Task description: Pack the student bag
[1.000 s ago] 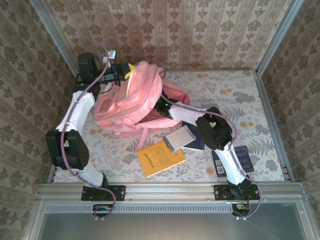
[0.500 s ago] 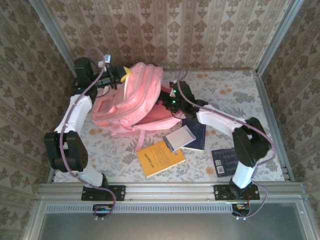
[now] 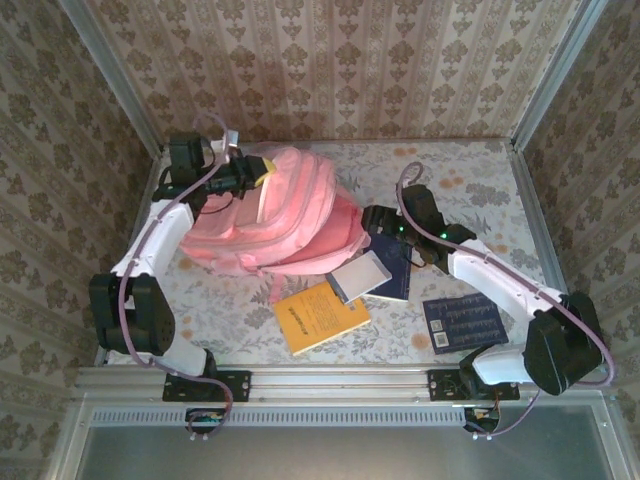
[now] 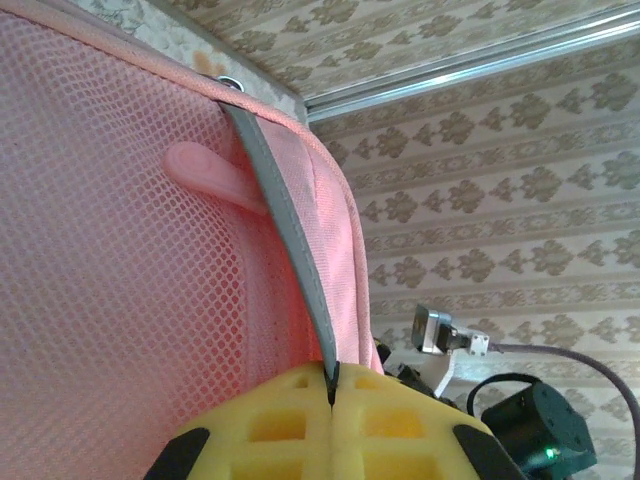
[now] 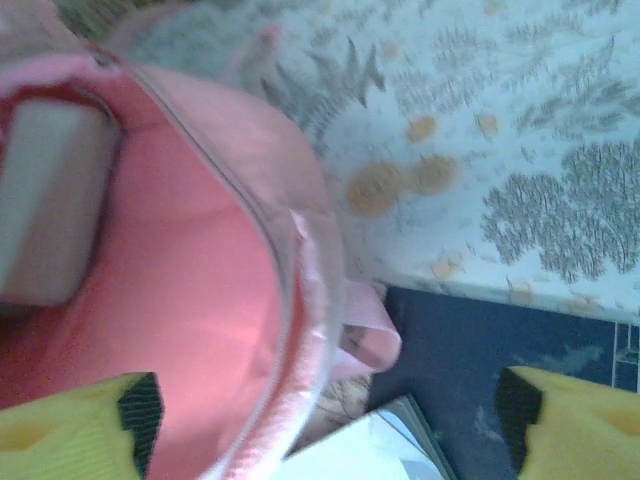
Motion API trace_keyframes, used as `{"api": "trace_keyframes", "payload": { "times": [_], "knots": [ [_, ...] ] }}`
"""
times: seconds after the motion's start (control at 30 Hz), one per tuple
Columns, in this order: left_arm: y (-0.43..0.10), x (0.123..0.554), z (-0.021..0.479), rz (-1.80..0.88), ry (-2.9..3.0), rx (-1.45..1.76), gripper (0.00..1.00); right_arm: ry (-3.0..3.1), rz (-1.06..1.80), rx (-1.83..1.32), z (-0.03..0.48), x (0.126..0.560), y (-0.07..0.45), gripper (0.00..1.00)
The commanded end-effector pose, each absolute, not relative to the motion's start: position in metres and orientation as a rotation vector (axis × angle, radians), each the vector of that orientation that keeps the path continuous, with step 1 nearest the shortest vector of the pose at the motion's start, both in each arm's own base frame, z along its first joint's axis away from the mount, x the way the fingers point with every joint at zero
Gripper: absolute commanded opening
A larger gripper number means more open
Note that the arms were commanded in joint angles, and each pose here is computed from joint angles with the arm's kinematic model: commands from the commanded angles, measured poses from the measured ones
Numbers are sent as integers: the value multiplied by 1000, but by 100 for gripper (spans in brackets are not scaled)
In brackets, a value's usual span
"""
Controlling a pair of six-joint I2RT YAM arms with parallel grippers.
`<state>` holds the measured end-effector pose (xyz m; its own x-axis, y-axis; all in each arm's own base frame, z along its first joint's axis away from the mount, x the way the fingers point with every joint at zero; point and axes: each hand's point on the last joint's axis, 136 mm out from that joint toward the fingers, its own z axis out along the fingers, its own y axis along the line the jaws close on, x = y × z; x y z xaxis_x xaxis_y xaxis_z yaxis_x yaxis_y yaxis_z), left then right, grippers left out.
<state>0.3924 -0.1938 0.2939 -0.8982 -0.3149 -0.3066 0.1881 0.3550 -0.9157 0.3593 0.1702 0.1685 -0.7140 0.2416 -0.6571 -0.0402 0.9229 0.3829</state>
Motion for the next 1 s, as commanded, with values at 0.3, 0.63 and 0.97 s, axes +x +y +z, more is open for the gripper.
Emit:
{"api": "trace_keyframes", "payload": {
  "times": [0.3, 0.63, 0.97],
  "knots": [
    [-184, 399, 262, -1522, 2197, -90, 0, 2789, 283, -156, 51, 294, 165, 82],
    [-186, 398, 262, -1538, 2197, -87, 0, 2894, 526, -151, 23, 272, 193, 61],
    [-186, 398, 258, -1536, 2210, -98, 0, 2897, 533, -106, 22, 267, 196, 40]
  ]
}}
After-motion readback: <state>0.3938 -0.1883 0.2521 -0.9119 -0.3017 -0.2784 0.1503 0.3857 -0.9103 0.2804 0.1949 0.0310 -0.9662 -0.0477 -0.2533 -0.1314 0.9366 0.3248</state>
